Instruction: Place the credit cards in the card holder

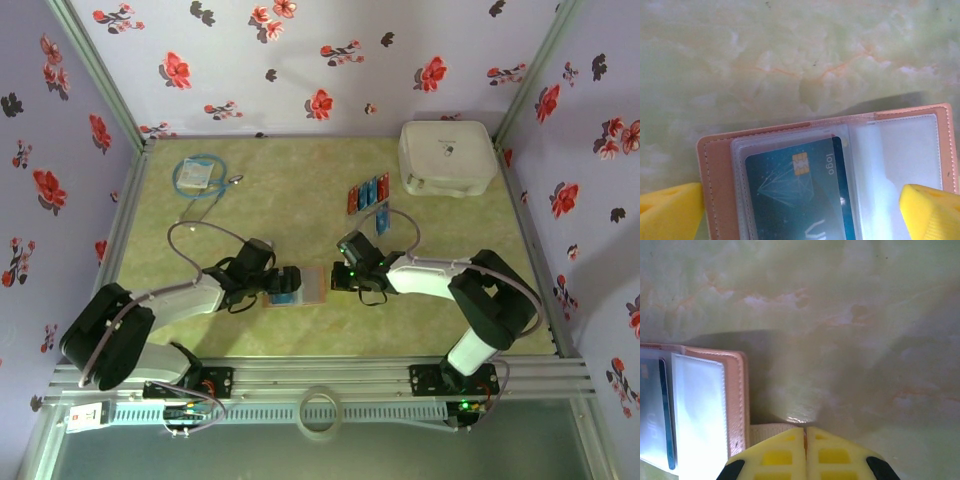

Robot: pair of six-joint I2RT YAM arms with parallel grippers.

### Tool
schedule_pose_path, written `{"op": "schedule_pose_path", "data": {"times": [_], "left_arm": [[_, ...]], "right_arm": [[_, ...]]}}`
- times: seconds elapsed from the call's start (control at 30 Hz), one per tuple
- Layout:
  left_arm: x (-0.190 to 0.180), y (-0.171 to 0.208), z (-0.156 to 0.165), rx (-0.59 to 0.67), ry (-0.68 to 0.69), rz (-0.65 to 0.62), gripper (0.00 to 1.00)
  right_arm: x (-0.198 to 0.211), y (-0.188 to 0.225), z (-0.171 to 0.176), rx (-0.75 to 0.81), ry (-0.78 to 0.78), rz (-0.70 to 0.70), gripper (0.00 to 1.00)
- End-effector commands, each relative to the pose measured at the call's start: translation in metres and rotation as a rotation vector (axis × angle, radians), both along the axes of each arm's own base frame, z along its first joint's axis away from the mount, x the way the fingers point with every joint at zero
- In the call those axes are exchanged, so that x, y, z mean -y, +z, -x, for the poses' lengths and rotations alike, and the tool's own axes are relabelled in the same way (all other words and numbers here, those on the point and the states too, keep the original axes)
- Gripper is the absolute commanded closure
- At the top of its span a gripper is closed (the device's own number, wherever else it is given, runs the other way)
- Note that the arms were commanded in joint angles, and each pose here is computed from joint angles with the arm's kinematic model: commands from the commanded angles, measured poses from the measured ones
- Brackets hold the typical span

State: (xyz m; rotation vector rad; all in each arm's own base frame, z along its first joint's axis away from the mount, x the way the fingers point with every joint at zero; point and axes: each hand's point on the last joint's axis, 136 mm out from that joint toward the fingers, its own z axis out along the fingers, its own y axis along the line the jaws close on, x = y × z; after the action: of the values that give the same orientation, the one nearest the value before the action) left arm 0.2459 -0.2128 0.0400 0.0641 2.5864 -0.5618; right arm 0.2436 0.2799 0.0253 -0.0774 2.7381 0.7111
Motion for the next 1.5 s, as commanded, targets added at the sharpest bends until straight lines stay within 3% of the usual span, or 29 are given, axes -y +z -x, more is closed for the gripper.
{"op": "schedule_pose_path", "data": {"times": [0.0, 0.2, 0.43, 0.5, 0.63, 0.77, 1.1, 1.37, 1.47], "left_arm": [[0.014, 0.03, -0.002, 0.056, -0.026, 0.089, 0.0], [0.022, 0.069, -0.002, 0.12, -0.02, 0.182, 0.0], [0.064, 0.086, -0.003, 0.136, -0.079, 0.255, 0.0], [0.076, 0.081, -0.003, 0.126, -0.09, 0.262, 0.0], [0.089, 0.067, -0.005, 0.102, -0.085, 0.273, 0.0], [0.095, 0.054, -0.004, 0.09, -0.077, 0.264, 0.0], [0.106, 0.033, 0.0, 0.066, -0.056, 0.244, 0.0], [0.076, -0.013, 0.006, 0.024, 0.048, 0.093, 0.0], [0.072, -0.01, 0.004, 0.029, 0.061, 0.073, 0.0]], "right_arm": [[-0.004, -0.004, 0.003, -0.022, -0.002, -0.015, 1.0], [-0.007, -0.004, 0.002, -0.024, 0.001, -0.02, 1.0], [-0.01, -0.002, -0.002, -0.018, -0.001, -0.028, 1.0], [-0.007, 0.001, -0.004, -0.014, -0.006, -0.029, 0.99], [0.004, 0.009, -0.005, -0.007, -0.016, -0.021, 0.76], [0.024, 0.018, 0.002, 0.001, -0.017, 0.022, 0.67], [0.077, 0.024, 0.018, 0.016, -0.099, 0.079, 0.66], [0.073, 0.035, 0.02, 0.031, -0.099, 0.021, 0.66], [0.065, 0.043, 0.018, 0.039, -0.084, -0.024, 0.66]]}}
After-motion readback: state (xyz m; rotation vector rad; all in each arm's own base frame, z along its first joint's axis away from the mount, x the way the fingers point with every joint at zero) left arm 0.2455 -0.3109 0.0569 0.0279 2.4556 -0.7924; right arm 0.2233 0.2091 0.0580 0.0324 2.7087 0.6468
